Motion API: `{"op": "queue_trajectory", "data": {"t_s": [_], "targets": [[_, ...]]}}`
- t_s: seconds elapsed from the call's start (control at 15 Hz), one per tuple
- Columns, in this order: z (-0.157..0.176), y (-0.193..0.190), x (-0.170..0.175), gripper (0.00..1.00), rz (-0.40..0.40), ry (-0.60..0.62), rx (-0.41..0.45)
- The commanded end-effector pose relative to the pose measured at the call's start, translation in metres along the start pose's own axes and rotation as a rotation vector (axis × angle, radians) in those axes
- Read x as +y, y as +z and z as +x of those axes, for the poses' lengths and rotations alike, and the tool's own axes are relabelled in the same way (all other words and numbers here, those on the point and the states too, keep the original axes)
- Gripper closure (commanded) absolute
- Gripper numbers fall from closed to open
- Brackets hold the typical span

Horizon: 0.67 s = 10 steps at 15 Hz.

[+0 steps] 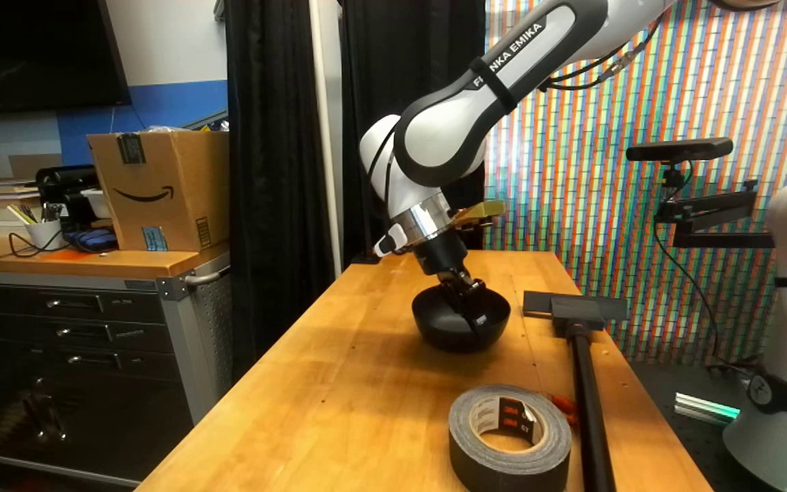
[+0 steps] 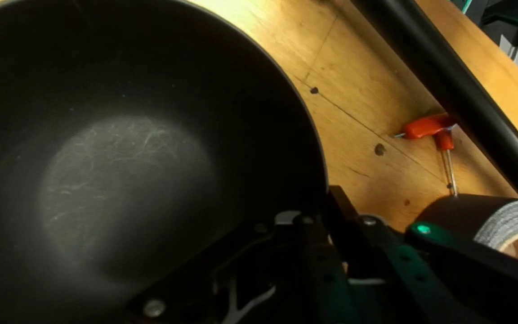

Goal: Move the black bowl to the left

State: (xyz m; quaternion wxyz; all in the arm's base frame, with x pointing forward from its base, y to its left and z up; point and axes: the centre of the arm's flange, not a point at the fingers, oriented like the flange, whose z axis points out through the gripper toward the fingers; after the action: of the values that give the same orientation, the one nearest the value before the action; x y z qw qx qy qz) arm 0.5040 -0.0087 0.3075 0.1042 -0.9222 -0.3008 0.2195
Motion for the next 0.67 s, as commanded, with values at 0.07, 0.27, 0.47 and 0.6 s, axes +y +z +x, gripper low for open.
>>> {"op": "queue_trajectory", "data": {"t_s": [0.07,0.27,0.47,0.6], "targets": [[0.037,0.000,-0.058,0.92,-0.033,-0.099,-0.025],[0.053,0.004,-0.090,0.92,-0.052,-0.163,-0.046],[0.061,0.008,-0.109,0.92,-0.066,-0.204,-0.061],[0.061,0.010,-0.113,0.92,-0.069,-0.214,-0.068]]}}
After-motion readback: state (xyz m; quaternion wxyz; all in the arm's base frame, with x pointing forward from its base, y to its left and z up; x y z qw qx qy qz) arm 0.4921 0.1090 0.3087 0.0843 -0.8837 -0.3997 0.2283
